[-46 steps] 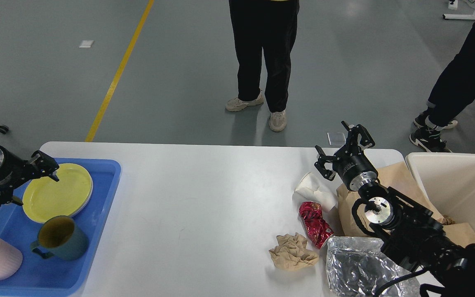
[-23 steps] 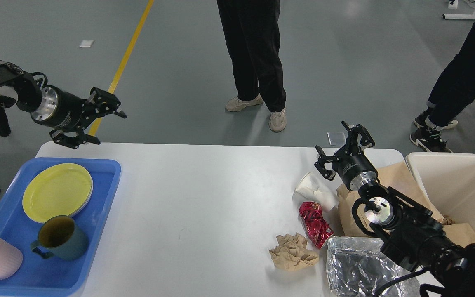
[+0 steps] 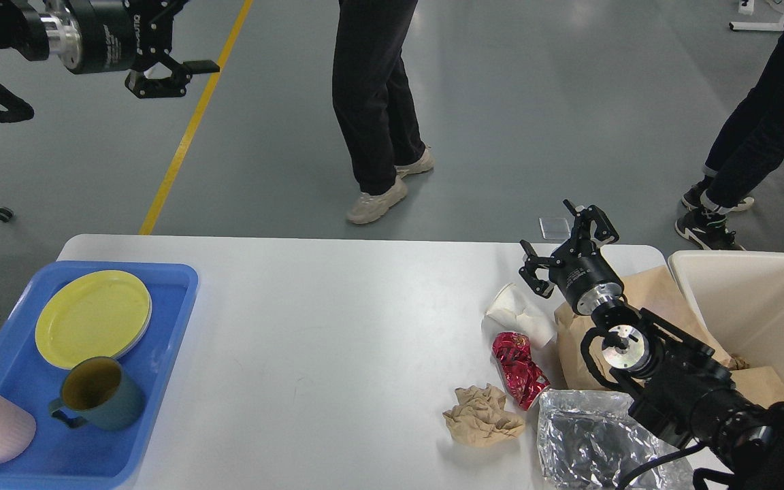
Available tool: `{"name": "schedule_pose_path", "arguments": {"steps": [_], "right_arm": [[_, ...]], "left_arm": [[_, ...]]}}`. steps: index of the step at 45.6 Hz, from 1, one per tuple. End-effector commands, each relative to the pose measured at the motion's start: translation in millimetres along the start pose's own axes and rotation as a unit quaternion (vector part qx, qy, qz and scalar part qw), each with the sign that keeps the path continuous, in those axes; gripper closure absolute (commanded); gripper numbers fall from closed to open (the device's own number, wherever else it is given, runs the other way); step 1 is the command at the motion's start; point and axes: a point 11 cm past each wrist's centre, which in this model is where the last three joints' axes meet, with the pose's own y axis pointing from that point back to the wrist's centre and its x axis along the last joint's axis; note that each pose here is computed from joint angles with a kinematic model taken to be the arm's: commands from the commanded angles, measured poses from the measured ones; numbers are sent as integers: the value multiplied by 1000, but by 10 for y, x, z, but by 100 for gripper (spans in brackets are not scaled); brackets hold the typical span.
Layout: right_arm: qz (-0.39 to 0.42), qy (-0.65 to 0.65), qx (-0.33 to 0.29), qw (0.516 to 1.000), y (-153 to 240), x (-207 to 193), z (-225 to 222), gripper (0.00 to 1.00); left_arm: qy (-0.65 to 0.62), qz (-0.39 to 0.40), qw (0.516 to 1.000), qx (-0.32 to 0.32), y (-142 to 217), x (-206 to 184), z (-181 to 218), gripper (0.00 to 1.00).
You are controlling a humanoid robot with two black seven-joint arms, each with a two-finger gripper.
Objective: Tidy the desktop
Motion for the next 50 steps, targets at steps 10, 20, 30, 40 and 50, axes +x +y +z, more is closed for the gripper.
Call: {"name": "schedule_pose_path", "arguments": {"steps": [10,20,30,40,50], "right_arm": [[0,0,0,1000,0,0,0,0],[0,0,0,1000,0,0,0,0],[0,0,0,1000,0,0,0,0],[0,0,0,1000,0,0,0,0],[0,0,0,1000,0,0,0,0]], "left_arm": [[77,17,991,-113,120,189,56,4],[62,30,995,-77,-43,129,-93,4],[81,58,992,-77,-494,-135,-65,4],[103,105,987,-59,-590,-107,-300,4],[128,139,981,-44,-580,-30,-562,4]]}}
